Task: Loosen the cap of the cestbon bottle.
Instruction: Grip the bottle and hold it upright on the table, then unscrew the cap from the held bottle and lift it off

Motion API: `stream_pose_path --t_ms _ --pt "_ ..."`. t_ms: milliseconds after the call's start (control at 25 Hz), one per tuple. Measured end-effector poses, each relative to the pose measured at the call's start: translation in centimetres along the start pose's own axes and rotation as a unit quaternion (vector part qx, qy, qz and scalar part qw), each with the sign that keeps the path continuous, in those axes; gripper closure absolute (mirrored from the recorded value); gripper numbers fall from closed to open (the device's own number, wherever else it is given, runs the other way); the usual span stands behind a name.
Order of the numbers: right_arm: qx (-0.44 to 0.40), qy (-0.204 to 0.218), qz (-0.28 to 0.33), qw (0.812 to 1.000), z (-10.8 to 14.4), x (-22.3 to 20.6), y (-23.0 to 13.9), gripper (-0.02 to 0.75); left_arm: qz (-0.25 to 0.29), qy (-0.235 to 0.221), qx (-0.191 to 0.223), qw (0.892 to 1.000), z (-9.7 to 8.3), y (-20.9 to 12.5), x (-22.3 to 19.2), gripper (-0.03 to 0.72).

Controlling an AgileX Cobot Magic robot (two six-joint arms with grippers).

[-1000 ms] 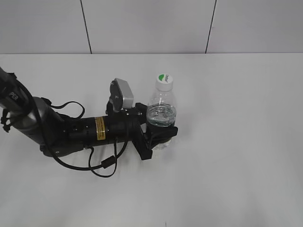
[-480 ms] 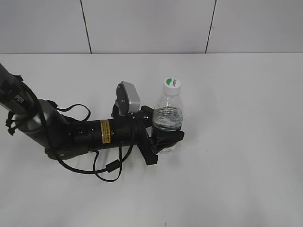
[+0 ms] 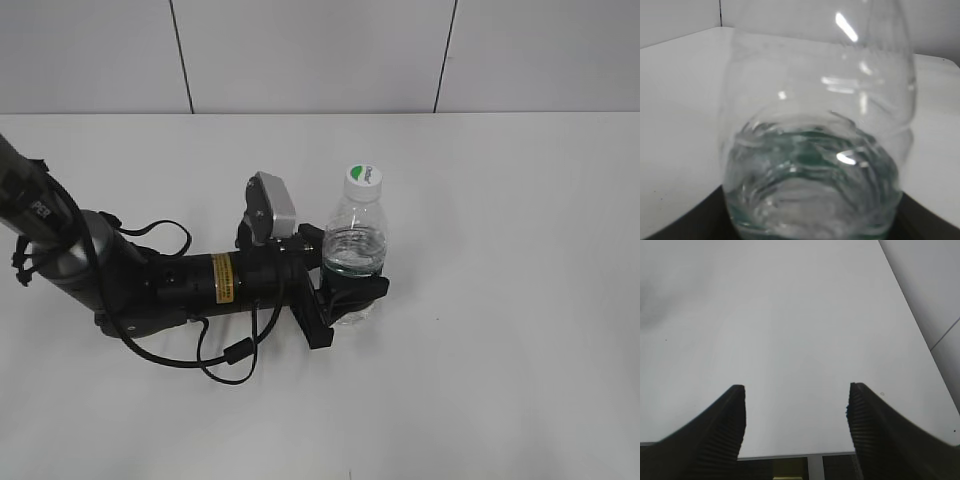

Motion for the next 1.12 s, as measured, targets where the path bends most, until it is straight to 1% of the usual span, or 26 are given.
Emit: stream_pose_path --t_ms 480,680,840,1000,1120 --pt "0.001 0.0 0.0 1.0 0.0 0.0 0.0 0.246 0.0 0.0 0.0 1.0 0.0 0.0 0.0 0.285" --pt "0.03 -0.004 -0.009 1.0 -0.1 0.2 0.3 0.232 0.0 0.0 0.0 1.0 0.0 0.0 0.0 0.285" --pt "0.033 0.001 -0.011 0.999 -0.6 0.1 2.0 0.169 0.0 0.0 0.0 1.0 0.0 0.0 0.0 0.285" --pt "0.019 0.035 0.013 0.999 -0.9 -0.7 4.7 0.156 0.0 0.0 0.0 1.0 0.0 0.0 0.0 0.285" --pt "0.003 0.058 0.028 0.998 -1.5 -1.4 7.5 0.152 0.0 0.0 0.0 1.0 0.0 0.0 0.0 0.285"
Point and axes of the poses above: a point on each arm's last joint axis where the gripper is mounted, x pointing back along that axis away from the gripper, z along the wrist's bending axis when the last joint is at zero, y = z × x, the point moved 5 cm from there along -x, pointing out along that axis toward the gripper, and after that the axes turned 8 degrees about x, right-handed, at the moved point
